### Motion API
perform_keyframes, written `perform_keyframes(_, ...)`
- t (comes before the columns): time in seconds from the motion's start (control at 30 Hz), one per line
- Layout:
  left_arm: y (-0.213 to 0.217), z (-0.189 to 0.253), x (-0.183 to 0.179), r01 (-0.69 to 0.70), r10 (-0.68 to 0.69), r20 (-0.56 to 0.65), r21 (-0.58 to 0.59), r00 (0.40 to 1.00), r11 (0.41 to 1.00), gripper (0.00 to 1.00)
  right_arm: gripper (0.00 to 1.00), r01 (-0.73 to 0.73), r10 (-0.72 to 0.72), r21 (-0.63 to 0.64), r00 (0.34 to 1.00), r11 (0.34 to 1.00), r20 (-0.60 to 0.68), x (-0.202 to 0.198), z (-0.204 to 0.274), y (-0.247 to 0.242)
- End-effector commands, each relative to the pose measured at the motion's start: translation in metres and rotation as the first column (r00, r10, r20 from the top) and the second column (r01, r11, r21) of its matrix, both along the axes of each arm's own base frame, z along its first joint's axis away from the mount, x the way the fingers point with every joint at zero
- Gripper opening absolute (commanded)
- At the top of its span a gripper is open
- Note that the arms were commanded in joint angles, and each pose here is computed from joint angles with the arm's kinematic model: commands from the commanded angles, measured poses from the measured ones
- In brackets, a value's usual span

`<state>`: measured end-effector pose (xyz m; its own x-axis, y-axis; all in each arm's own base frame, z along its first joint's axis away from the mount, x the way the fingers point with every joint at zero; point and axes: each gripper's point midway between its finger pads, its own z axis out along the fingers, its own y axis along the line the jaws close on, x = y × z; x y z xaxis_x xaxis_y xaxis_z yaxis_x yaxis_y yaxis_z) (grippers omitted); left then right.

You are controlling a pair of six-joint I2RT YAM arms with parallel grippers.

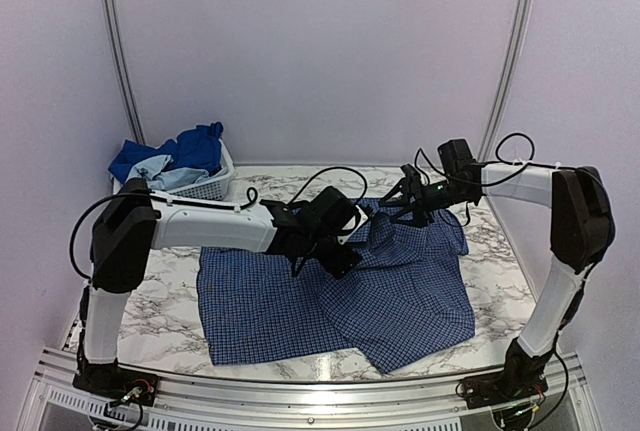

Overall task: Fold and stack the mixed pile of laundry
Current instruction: Fold the flattened shirt at the center of the board.

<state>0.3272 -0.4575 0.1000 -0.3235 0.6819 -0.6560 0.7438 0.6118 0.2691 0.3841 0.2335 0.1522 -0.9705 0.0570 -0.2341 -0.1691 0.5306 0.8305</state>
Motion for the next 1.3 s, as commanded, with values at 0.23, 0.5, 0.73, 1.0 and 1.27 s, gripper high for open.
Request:
perform_keyframes(0.23,-0.014,-0.016,0.081,0.004,-0.012,0.123,0.066,0.992,0.998,0.83,0.69,0.095,-0.094,-0.045,0.995,0.994,0.019,0.002,0.002,-0.048)
perform_keyframes(0.5,-0.025,-0.036,0.072,0.133,-0.135,0.047,0.053,0.99,0.99,0.78,0.69,0.146,-0.145,-0.05,0.989,0.988,0.024,0.007,0.008,-0.073)
perform_keyframes(0.73,-0.03,-0.044,0.05,0.242,-0.244,0.019,0.057,0.97,0.969,0.83,0.68,0.147,-0.146,-0.059,0.989,0.987,0.017,0.005,0.003,-0.078)
perform_keyframes(1.0,-0.031,-0.032,0.09,0.105,-0.114,0.156,0.065,0.981,0.992,0.74,0.68,0.151,-0.151,-0.065,0.988,0.986,0.009,0.01,-0.003,-0.08)
perform_keyframes(1.27,-0.037,-0.008,0.094,0.112,-0.106,0.168,-0.021,0.98,0.994,0.13,0.68,0.186,-0.185,-0.096,0.983,0.978,0.021,0.024,-0.009,-0.094)
